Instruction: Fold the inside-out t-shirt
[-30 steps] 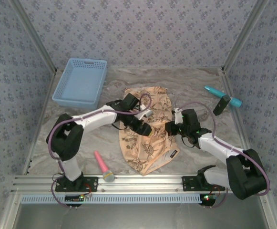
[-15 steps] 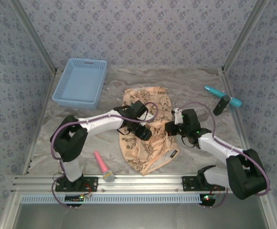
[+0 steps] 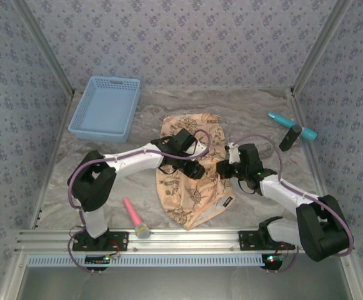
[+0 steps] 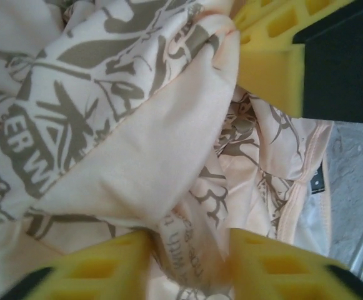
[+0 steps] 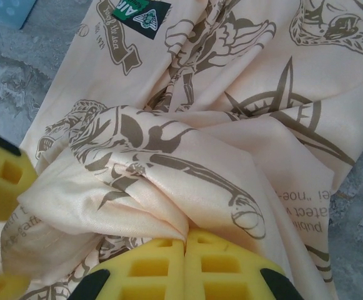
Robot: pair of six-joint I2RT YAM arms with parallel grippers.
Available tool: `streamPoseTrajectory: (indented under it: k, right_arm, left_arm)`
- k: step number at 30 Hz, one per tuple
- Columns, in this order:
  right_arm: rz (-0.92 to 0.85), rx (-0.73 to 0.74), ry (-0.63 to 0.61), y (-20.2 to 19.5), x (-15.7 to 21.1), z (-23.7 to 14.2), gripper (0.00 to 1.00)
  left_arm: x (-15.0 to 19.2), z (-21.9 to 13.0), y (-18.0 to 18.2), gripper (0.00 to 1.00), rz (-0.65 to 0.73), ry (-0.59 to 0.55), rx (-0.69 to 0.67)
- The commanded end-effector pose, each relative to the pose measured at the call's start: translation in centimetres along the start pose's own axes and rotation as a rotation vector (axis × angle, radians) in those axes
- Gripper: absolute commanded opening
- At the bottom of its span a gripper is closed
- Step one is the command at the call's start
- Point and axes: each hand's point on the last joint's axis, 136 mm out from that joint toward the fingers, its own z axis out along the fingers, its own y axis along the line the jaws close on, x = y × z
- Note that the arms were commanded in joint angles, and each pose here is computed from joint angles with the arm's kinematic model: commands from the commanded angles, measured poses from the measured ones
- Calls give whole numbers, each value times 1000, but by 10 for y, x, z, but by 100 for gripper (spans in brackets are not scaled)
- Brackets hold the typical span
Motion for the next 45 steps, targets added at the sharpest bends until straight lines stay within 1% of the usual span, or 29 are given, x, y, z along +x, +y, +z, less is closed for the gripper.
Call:
streamPoseTrajectory:
  k: [1,4,5,7,11,12,14,17,18,20,23,24,25,27,29,30,31,32,33,35,39,41,45]
  right_arm:
    - [-10,-4,8,-2,4,0,0]
    - [-8,10,7,-5,3,-1,0]
    - [-6,22,7,-7,3,-2,0]
    - [-4,55,5,-13,1,-2,0]
    - [-12,146,0,-28,-2,-3,0]
    - [-24,143,-5,-28,-3,-2,0]
    - [-71,88,-27,-17,-8,4,0]
    - [-142,14,-77,1,-15,11,0]
    - [-157,2,-89,6,-18,12,1]
    - [-183,-12,-109,13,-22,9,12]
    - [-284,-62,-152,30,-21,-2,26]
    - [-314,-75,-178,35,-20,-8,30]
    - [-361,-90,-197,40,-20,-14,32]
    - [-570,-175,-227,61,-6,-26,35]
    - [-702,-158,-269,69,2,-33,35]
    - [-768,-194,-312,77,5,-38,36]
    - [-866,-251,-347,89,11,-43,36]
    - [-968,-272,-374,96,18,-46,36]
    - [-1018,-252,-381,98,19,-47,36]
    - [-1113,-238,-356,101,22,-47,36]
    - [-1194,-221,-431,106,16,-50,33]
    - [-1237,-234,-445,111,15,-52,32]
    - [-1256,-221,-459,113,12,-50,28]
  left_arm:
    - [-12,-1,-5,20,0,-15,46]
    - [-9,-8,-8,2,10,1,49]
    - [-9,-13,-10,0,14,4,57]
    - [-7,-24,-22,0,18,9,113]
    - [-6,-55,-68,0,-2,29,417]
    - [-5,-63,-78,0,2,27,471]
    - [-3,-74,-92,0,18,25,556]
    - [0,-85,-104,0,35,34,638]
    - [1,-85,-103,0,33,36,639]
    - [1,-84,-100,0,22,35,633]
    - [1,-81,-87,0,-6,17,620]
    - [1,-79,-81,0,-21,7,612]
    - [2,-77,-77,0,-28,5,608]
    - [6,-74,-71,0,-28,8,601]
    - [12,-71,-70,0,-14,24,603]
    - [15,-69,-69,0,-7,34,602]
    - [19,-68,-68,0,-3,47,604]
    - [21,-67,-67,0,-2,57,605]
    - [23,-67,-67,0,2,62,607]
    - [23,-68,-69,0,6,62,617]
    - [22,-70,-71,0,15,57,626]
    - [22,-71,-71,0,16,61,622]
    - [21,-72,-72,0,18,58,627]
